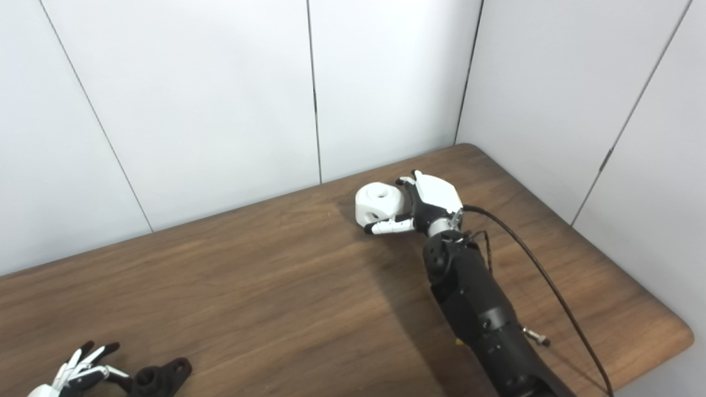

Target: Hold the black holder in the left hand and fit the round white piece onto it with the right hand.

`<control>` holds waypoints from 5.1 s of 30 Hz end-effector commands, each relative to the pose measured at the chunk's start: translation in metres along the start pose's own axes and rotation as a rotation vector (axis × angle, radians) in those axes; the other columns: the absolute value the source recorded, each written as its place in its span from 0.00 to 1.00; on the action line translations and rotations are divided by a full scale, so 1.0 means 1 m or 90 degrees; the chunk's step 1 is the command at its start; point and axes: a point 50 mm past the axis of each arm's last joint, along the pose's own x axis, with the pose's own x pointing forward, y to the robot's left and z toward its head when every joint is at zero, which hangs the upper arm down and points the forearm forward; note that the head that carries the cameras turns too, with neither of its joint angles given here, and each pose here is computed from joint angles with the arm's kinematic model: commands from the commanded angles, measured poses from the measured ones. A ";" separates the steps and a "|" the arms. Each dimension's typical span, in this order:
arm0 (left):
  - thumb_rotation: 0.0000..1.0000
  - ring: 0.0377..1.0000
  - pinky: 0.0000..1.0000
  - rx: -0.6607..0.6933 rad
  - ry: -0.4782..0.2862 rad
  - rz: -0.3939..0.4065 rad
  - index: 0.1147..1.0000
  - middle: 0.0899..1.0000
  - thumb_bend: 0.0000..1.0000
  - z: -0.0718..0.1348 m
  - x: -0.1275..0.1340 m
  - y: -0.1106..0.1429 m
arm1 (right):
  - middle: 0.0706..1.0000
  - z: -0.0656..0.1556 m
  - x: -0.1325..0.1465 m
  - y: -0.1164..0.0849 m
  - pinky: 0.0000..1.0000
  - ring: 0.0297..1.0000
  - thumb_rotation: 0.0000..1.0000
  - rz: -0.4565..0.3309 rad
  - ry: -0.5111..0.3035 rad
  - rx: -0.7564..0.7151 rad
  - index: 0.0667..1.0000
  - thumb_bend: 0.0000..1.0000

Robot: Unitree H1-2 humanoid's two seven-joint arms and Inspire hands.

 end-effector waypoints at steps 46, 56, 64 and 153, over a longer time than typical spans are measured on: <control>0.04 1.00 1.00 0.015 0.028 -0.003 0.41 0.88 0.52 -0.006 -0.010 0.006 | 0.67 0.021 -0.003 -0.021 0.78 0.78 0.13 -0.175 -0.068 0.011 0.44 0.51; 0.04 1.00 1.00 0.013 0.031 -0.006 0.41 0.88 0.52 -0.005 -0.010 0.006 | 0.67 0.022 -0.003 -0.019 0.81 0.78 0.13 -0.166 -0.064 0.008 0.44 0.51; 0.04 1.00 1.00 0.009 0.028 -0.005 0.41 0.88 0.52 -0.005 -0.009 0.006 | 0.68 0.021 -0.002 -0.018 0.83 0.79 0.13 -0.154 -0.067 0.015 0.44 0.51; 0.05 0.97 1.00 0.057 -0.074 -0.117 0.41 0.88 0.52 0.099 0.093 -0.097 | 0.68 0.123 -0.093 -0.025 0.54 0.69 0.14 0.189 -0.323 0.242 0.44 0.50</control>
